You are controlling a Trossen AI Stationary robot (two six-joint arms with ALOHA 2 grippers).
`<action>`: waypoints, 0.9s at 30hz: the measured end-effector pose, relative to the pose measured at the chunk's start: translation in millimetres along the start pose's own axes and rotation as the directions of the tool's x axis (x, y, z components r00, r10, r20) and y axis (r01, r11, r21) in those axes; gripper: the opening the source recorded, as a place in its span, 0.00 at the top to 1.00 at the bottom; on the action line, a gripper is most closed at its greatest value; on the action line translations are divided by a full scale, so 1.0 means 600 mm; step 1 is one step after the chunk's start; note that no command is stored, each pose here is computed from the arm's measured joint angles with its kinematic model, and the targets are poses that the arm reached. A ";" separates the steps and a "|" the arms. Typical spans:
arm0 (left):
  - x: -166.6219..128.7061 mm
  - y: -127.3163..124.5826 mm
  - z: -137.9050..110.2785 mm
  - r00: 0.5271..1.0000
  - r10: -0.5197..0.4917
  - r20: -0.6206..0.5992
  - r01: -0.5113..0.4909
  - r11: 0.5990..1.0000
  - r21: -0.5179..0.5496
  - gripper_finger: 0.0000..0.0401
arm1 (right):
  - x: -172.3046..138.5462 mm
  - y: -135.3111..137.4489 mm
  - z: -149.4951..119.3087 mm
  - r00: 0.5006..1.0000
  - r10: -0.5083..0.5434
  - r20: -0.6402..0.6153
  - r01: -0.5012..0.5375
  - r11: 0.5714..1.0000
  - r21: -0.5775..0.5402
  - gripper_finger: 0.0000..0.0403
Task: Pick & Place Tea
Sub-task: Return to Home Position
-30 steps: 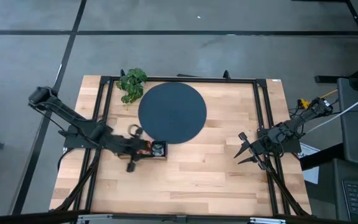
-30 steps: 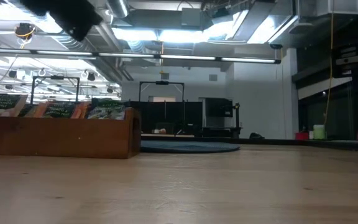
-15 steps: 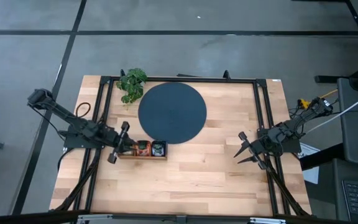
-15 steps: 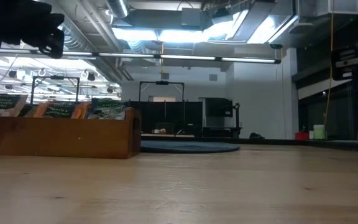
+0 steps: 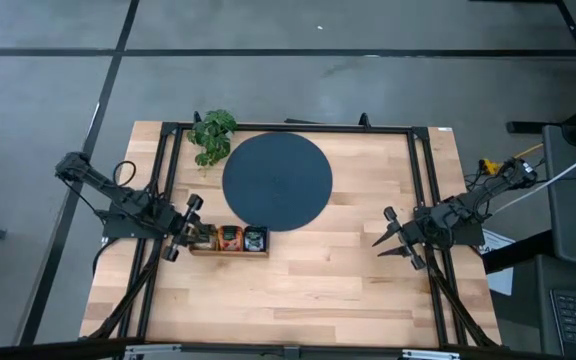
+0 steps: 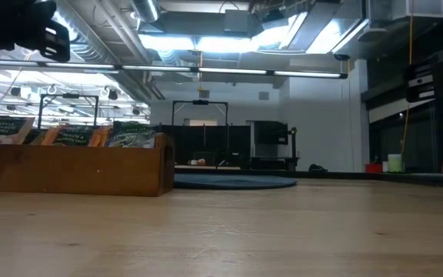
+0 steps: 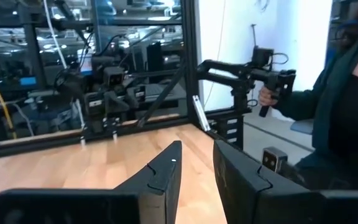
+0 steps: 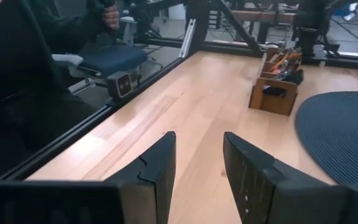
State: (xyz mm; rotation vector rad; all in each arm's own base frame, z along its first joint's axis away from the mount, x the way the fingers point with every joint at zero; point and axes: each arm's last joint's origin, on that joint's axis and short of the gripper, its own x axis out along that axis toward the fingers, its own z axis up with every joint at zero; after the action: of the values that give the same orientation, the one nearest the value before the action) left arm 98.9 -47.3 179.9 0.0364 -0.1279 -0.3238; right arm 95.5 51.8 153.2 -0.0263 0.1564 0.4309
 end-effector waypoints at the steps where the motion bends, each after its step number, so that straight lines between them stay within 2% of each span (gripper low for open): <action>1: -0.004 0.001 -0.001 1.000 0.005 -0.004 -0.005 1.000 0.001 0.78 | 0.000 -0.001 0.000 1.000 -0.006 0.000 0.006 1.000 0.001 0.66; 6: -0.023 0.004 -0.005 1.000 0.020 -0.018 -0.020 1.000 0.003 0.77 | 0.000 -0.006 0.000 0.999 -0.033 -0.001 0.033 0.999 0.005 0.66; 11: -0.023 0.005 -0.013 0.996 0.015 -0.085 -0.016 1.000 -0.016 0.78 | 0.001 -0.010 0.000 0.998 -0.056 -0.005 0.056 0.998 0.007 0.66; 17: -0.023 -0.002 -0.017 0.983 -0.151 -0.104 0.146 0.988 -0.052 0.78 | 0.002 -0.017 -0.002 0.996 -0.091 -0.020 0.091 0.996 0.014 0.66; 27: -0.020 -0.002 -0.022 0.981 -0.135 -0.138 0.128 0.990 -0.059 0.78 | 0.004 -0.019 -0.005 0.994 -0.105 -0.041 0.106 0.993 0.042 0.66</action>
State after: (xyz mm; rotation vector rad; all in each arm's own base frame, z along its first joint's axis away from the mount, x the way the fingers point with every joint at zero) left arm 88.7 -44.1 165.5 0.0185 0.0235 -0.4553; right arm 102.2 42.2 149.7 0.0005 0.2021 0.3215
